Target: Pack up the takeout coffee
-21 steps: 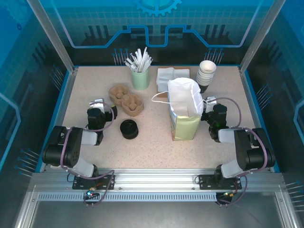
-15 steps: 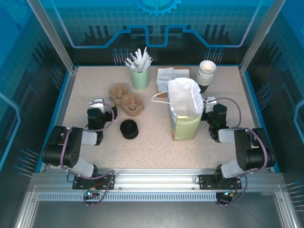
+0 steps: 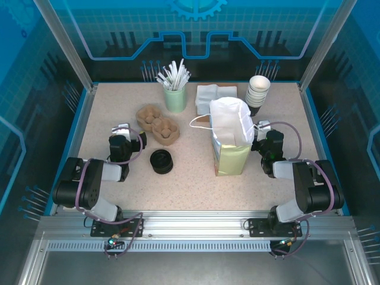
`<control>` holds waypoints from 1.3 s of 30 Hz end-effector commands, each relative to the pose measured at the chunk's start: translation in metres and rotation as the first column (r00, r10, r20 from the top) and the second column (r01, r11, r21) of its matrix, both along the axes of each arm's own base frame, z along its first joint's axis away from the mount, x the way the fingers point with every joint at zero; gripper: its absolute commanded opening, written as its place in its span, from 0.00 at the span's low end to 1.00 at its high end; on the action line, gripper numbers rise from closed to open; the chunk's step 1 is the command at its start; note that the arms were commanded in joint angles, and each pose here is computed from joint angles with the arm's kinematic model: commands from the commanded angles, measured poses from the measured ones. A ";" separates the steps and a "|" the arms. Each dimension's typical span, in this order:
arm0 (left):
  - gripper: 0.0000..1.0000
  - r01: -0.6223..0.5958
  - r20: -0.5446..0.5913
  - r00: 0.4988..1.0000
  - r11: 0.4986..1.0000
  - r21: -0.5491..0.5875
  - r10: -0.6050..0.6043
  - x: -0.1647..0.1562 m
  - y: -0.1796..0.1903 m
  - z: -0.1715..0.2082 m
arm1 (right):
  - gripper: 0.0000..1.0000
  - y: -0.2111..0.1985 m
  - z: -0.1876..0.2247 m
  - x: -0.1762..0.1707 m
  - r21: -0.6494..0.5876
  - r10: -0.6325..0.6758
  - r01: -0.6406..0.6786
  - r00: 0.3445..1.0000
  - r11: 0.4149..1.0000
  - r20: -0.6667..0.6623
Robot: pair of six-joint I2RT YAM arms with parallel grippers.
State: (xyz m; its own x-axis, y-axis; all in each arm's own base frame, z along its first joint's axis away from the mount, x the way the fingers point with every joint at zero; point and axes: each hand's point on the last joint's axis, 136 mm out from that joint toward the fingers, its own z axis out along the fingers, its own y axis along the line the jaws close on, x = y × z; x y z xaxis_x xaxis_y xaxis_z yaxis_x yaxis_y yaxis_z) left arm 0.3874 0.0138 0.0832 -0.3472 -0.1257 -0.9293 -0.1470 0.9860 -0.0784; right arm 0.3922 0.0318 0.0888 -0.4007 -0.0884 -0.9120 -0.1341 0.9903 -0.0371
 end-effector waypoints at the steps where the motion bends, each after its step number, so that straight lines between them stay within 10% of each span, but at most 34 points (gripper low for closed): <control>1: 0.99 -0.002 0.039 0.999 1.000 0.023 0.001 0.007 0.000 0.012 | 1.00 0.000 0.005 0.005 -0.003 0.010 -0.010 1.000 1.000 0.017; 24: 0.99 -0.268 0.042 0.960 0.951 -0.152 0.277 -0.095 0.030 0.202 | 1.00 -0.088 0.101 -0.061 0.198 -0.430 0.437 0.899 0.877 -0.078; 30: 0.99 -0.180 -0.005 0.983 0.954 -0.239 0.184 -0.109 0.010 0.234 | 1.00 -0.100 0.149 -0.062 0.320 -0.501 0.540 0.842 0.778 -0.202; 39: 0.99 -0.075 -0.090 0.995 0.955 -0.287 0.051 -0.104 -0.015 0.242 | 1.00 -0.076 0.197 0.001 0.394 -0.351 0.470 0.873 0.790 -0.338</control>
